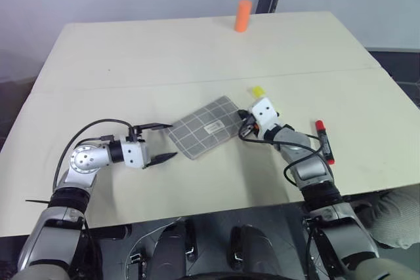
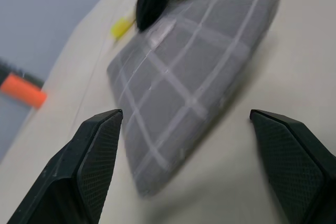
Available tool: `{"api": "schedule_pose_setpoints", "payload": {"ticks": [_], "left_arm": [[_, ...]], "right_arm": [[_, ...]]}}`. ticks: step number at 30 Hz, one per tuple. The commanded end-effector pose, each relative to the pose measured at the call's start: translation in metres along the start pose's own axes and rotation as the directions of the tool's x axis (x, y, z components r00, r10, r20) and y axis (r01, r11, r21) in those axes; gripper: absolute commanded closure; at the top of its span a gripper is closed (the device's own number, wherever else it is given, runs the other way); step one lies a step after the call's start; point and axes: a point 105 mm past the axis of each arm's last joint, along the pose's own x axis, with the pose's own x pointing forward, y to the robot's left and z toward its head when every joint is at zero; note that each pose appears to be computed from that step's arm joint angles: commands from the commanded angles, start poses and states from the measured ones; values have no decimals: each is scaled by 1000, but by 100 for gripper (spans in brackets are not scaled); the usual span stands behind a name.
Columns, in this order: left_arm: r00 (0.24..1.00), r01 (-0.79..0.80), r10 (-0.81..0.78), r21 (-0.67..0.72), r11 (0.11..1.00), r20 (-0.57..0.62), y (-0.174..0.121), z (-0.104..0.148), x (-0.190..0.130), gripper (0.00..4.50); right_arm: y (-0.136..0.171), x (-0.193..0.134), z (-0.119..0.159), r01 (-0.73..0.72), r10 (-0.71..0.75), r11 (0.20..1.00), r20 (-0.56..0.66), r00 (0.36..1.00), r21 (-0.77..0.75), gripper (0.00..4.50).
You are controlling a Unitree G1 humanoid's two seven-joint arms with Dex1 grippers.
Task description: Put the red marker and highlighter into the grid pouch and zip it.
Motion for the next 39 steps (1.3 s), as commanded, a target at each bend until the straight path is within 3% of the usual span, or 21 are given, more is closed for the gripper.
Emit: {"api": "schedule_pose_setpoints", "payload": {"ticks": [1, 15, 18, 23, 26, 28, 31, 37, 38, 39], "left_arm": [[995, 94, -96, 63, 994, 27, -16, 9, 2, 39], [997, 73, -69, 140, 987, -34, -16, -3, 46, 39], [998, 65, -62, 130, 989, -30, -14, -4, 52, 168], [999, 54, -54, 125, 991, -7, -13, 0, 58, 430], [998, 55, -56, 122, 991, 2, -14, 1, 58, 448], [999, 53, -54, 114, 992, 1, -14, 1, 57, 448], [999, 35, -35, 94, 995, -4, -10, -1, 56, 450], [991, -135, 134, -46, 990, -16, 12, -5, 49, 450], [990, -137, 137, -44, 990, -17, 13, -6, 48, 450], [991, -136, 136, -40, 990, -18, 12, -6, 47, 450]], "right_arm": [[3, -2, -6, -14, 14, 1000, -19, 1000, -9, 447], [-1, -11, -3, -11, 11, 1000, -2, 1000, 19, 447], [-2, -12, -2, -5, 5, 1000, -3, 1000, 24, 450], [-3, -12, 0, -3, 3, 1000, 1, 1000, 24, 450], [-3, -14, 1, -7, 7, 1000, 4, 1000, 25, 450], [-2, -16, 5, -30, 26, 993, 30, 999, 113, 450], [-8, -22, 18, -29, 16, 989, 86, 996, 148, 365], [-34, -57, 52, 7, -49, 981, 211, 976, 194, 43], [-33, -62, 52, -9, -32, 980, 205, 978, 197, 3], [-29, -66, 49, -34, -2, 982, 188, 982, 188, 3]]}}
